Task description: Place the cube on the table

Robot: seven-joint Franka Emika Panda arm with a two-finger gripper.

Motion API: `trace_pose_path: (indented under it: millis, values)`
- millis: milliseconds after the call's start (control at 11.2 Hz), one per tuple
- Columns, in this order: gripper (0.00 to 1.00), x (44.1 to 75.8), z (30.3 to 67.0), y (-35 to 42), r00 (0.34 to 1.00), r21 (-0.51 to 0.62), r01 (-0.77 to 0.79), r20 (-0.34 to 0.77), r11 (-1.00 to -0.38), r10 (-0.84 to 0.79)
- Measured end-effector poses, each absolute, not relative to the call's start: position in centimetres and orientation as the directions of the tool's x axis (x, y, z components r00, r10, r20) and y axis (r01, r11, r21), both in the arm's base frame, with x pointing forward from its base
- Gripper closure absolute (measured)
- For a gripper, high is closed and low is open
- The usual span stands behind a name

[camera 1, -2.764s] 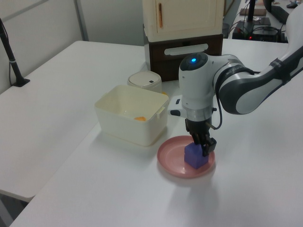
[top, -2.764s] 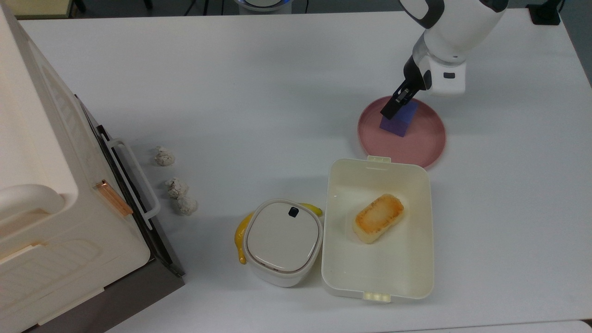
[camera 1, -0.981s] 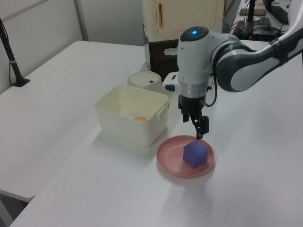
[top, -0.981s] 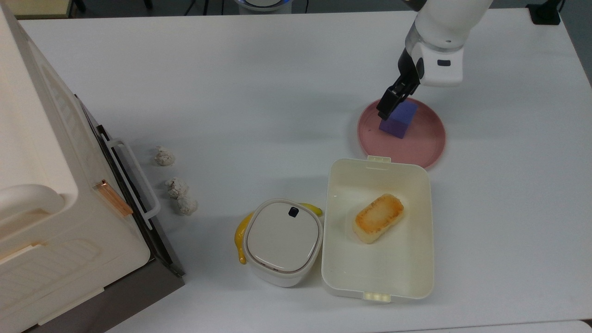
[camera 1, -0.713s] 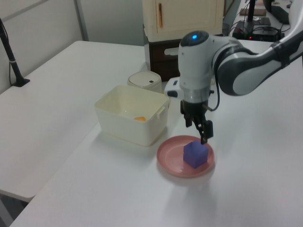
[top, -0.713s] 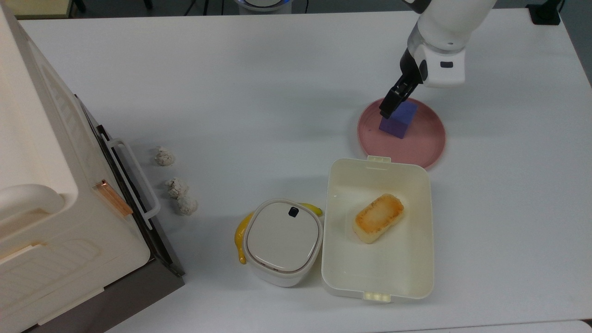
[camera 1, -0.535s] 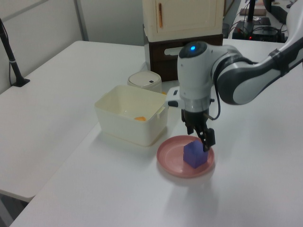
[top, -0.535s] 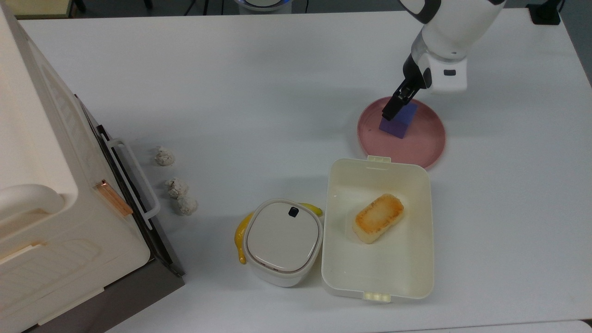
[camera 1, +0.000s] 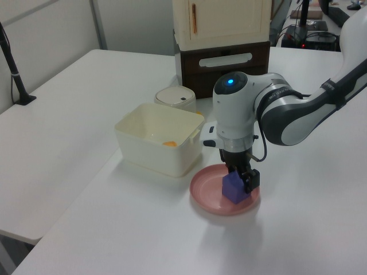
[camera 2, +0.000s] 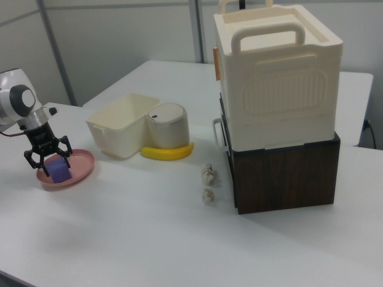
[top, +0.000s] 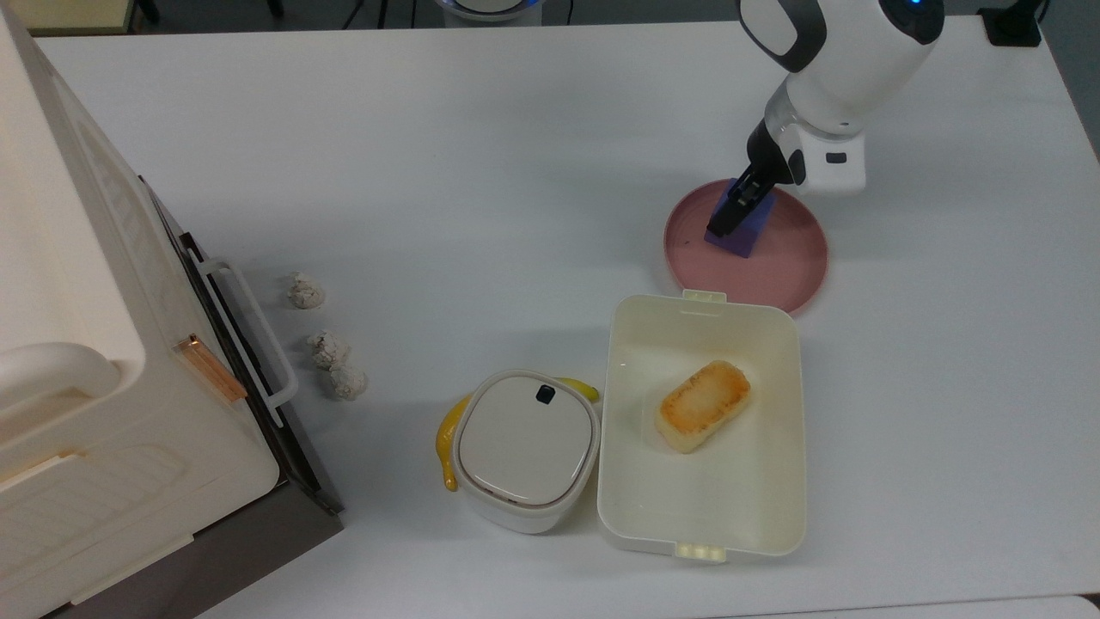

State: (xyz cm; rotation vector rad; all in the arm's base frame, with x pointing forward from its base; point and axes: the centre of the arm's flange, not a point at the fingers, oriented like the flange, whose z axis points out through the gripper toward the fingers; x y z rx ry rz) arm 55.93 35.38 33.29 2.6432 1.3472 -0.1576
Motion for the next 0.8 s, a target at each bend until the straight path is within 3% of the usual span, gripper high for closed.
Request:
trace_pose_path:
  millis: [267,357,624,802]
  values:
    - [0.42,55.9,33.7,35.4,0.586,0.105,0.81,-0.169,-0.576,0.793]
    - [0.42,55.9,34.8,35.2,0.591,0.102,0.806,-0.173,-0.583,0.788]
    - [0.42,57.7,43.1,29.5,0.685,0.081,0.728,-0.114,-0.681,0.719]
    - [0.42,59.9,43.2,22.1,0.752,0.075,0.657,-0.136,-0.75,0.645]
